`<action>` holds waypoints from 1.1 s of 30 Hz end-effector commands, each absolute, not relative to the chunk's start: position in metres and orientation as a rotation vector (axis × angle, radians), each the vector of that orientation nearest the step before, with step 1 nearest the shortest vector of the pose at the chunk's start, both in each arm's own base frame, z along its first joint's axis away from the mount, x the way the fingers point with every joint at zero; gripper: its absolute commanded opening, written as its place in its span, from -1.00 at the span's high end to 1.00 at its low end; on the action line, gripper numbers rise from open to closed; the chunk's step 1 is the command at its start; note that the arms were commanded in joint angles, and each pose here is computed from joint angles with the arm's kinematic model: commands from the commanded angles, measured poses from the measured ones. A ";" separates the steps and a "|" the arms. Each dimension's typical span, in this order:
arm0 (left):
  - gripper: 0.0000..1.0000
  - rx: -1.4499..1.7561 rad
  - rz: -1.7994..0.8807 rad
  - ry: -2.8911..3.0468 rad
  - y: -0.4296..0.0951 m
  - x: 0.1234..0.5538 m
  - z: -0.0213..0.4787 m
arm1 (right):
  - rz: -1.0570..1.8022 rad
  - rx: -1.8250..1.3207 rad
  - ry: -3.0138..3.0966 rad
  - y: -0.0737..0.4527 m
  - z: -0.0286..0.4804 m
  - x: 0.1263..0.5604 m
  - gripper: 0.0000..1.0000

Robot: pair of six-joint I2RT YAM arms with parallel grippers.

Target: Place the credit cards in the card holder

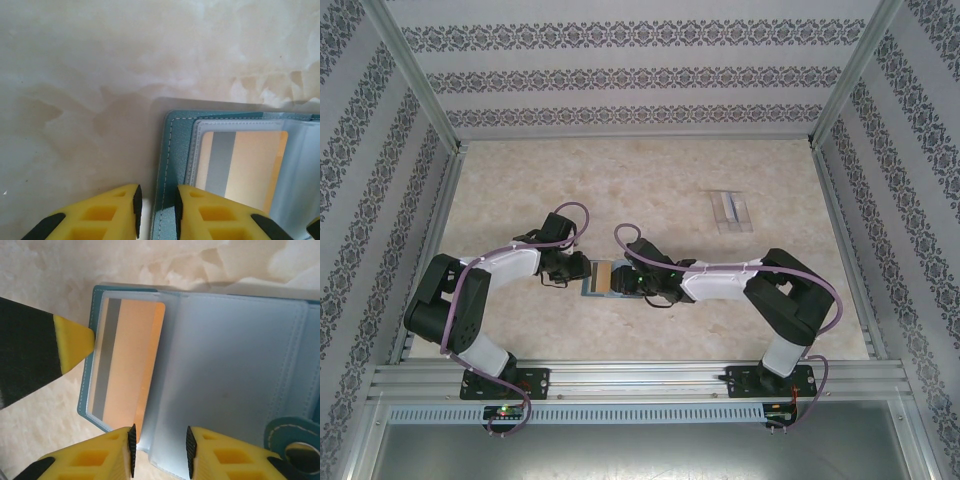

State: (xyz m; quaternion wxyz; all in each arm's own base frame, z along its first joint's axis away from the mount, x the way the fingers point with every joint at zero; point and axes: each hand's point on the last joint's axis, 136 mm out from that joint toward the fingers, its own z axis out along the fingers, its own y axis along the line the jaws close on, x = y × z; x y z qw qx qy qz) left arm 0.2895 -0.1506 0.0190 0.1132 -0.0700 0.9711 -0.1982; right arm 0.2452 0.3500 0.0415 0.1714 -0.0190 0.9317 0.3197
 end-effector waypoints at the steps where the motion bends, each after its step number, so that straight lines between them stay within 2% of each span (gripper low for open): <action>1: 0.47 -0.178 -0.624 2.889 -0.158 0.280 0.011 | 0.960 -0.096 2.617 0.364 0.050 0.246 0.22; 11: 0.47 -0.178 -0.616 2.896 -0.158 0.280 0.010 | 0.730 0.011 2.644 0.323 0.040 0.246 -0.09; 23: 0.47 -0.177 -0.618 2.904 -0.159 0.281 0.008 | 0.739 0.029 2.695 0.330 0.022 0.238 -0.09; 33: 0.47 -0.184 -0.632 2.903 -0.160 0.278 0.006 | 0.863 0.020 2.697 0.352 0.023 0.237 -0.10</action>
